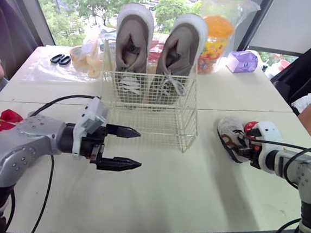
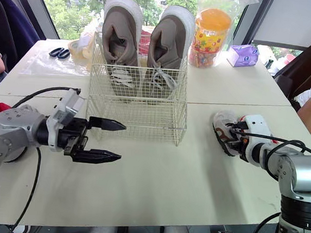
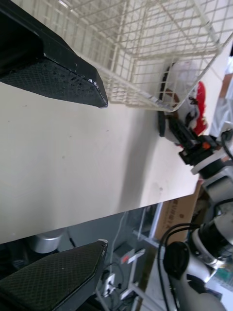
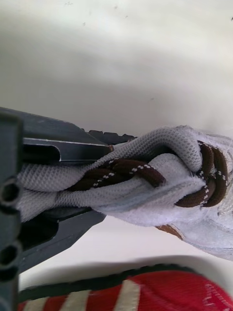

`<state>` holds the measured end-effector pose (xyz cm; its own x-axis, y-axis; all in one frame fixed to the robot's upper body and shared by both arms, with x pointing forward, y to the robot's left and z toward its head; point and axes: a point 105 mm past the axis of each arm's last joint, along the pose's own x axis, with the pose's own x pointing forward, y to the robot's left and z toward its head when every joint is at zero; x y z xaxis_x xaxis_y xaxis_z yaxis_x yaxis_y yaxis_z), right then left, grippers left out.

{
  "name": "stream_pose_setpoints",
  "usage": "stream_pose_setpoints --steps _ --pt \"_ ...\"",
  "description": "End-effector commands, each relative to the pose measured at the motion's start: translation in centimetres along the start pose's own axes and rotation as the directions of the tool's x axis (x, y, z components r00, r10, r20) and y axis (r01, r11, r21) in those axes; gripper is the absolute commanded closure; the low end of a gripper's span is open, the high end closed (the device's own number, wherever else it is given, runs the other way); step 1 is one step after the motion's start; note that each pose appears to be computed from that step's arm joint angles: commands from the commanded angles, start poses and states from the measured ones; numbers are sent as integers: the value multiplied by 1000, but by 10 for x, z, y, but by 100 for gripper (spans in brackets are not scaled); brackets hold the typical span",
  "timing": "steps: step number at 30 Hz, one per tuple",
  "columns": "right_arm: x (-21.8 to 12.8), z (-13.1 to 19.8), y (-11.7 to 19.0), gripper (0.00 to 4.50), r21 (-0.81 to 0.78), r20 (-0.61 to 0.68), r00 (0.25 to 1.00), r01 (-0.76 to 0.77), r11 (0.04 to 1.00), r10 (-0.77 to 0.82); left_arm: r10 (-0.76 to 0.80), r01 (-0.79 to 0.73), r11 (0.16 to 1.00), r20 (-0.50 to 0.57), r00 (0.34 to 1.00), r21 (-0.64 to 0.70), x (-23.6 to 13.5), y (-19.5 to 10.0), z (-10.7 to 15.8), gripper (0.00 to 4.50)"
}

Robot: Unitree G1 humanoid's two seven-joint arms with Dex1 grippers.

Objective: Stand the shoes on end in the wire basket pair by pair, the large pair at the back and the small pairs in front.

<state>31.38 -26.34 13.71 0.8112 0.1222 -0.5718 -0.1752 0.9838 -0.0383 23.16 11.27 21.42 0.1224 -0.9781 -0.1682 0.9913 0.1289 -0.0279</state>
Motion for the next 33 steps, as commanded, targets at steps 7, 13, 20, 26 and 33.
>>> stream_pose_setpoints --steps 7,13,20,26,33 --pt "-96 158 12 411 -240 667 745 170 956 34 80 -81 997 160 984 -4 -17 21 51 0" --pt "-148 183 85 411 -641 738 525 352 682 423 94 -88 995 200 975 -38 -22 36 72 0" --pt "-135 145 132 411 -847 505 527 454 276 683 66 -64 998 219 974 -18 -18 44 83 0" --pt "-122 128 148 411 -889 408 518 413 198 752 33 -32 999 236 971 -9 -13 42 90 0" --pt "-114 122 165 411 -908 347 498 392 151 795 -4 8 1000 243 970 -17 -3 36 89 0"
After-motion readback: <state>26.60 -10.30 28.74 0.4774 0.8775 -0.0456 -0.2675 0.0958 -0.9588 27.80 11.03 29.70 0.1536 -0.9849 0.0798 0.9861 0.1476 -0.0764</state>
